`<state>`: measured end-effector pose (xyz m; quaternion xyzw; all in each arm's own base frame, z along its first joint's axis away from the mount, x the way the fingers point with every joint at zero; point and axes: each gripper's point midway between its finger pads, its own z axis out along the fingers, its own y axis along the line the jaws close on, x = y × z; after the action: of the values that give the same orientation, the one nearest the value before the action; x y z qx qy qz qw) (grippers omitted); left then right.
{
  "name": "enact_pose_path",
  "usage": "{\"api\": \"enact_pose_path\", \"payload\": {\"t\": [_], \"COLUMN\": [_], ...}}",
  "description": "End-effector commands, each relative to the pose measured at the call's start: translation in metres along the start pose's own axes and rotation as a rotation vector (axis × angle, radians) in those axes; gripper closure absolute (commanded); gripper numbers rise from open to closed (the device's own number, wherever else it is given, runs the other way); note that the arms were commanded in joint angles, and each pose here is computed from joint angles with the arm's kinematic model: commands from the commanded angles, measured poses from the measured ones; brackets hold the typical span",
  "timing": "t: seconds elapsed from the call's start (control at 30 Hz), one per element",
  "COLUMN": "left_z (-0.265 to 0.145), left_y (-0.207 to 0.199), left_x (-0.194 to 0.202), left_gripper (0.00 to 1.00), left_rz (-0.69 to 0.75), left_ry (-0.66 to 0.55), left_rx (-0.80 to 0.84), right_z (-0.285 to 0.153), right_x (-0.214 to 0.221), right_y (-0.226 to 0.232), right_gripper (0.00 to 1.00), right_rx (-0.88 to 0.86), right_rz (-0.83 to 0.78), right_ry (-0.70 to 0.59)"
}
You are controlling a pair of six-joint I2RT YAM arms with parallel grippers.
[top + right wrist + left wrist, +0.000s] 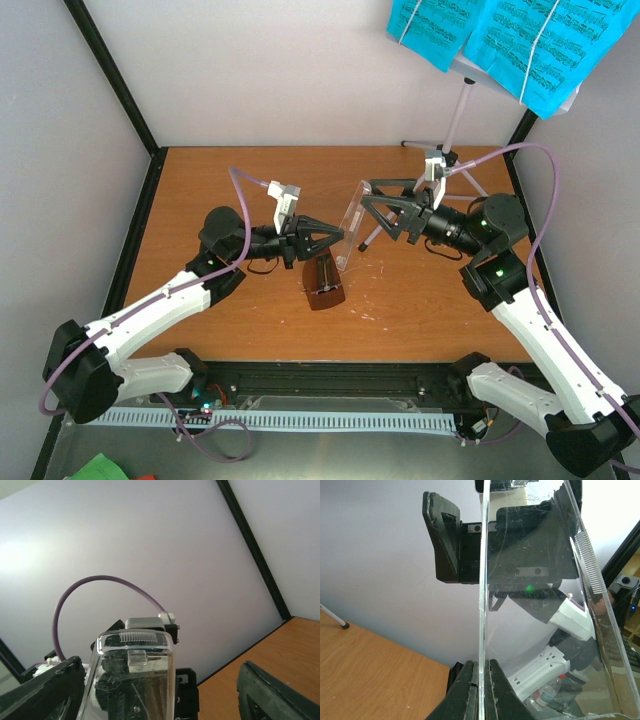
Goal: Pack up the instrument practice props
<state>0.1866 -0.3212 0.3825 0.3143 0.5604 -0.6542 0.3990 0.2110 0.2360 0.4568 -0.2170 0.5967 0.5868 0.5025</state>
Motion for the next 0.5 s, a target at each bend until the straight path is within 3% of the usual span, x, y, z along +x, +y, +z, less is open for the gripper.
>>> {"api": "enact_pose_path", "payload": {"t": [0.0, 0.23, 0.47], "left_z": [-0.003, -0.002, -0.001], "left_y": [-0.022, -0.023, -0.021], "left_x": [-0.013, -0.014, -0.012], "left_gripper": [1.0, 1.0, 1.0], "left_rz": [0.049, 0.049, 0.043], "left_ry": [-0.027, -0.023, -0.018], "left_rx": [0.074, 0.089, 0.088], "right_z": [0.002, 0.008, 0.009], "right_x": [0.005, 0.021, 0.024], "right_y": [0.022, 0.038, 0.043], "right_gripper": [0.2, 0.19, 0.25], "right_rx": [-0.13, -0.211, -0.234], "right_rz": [0.008, 0.011, 0.012], "right_ry": [0.054, 0.123, 0.13]}}
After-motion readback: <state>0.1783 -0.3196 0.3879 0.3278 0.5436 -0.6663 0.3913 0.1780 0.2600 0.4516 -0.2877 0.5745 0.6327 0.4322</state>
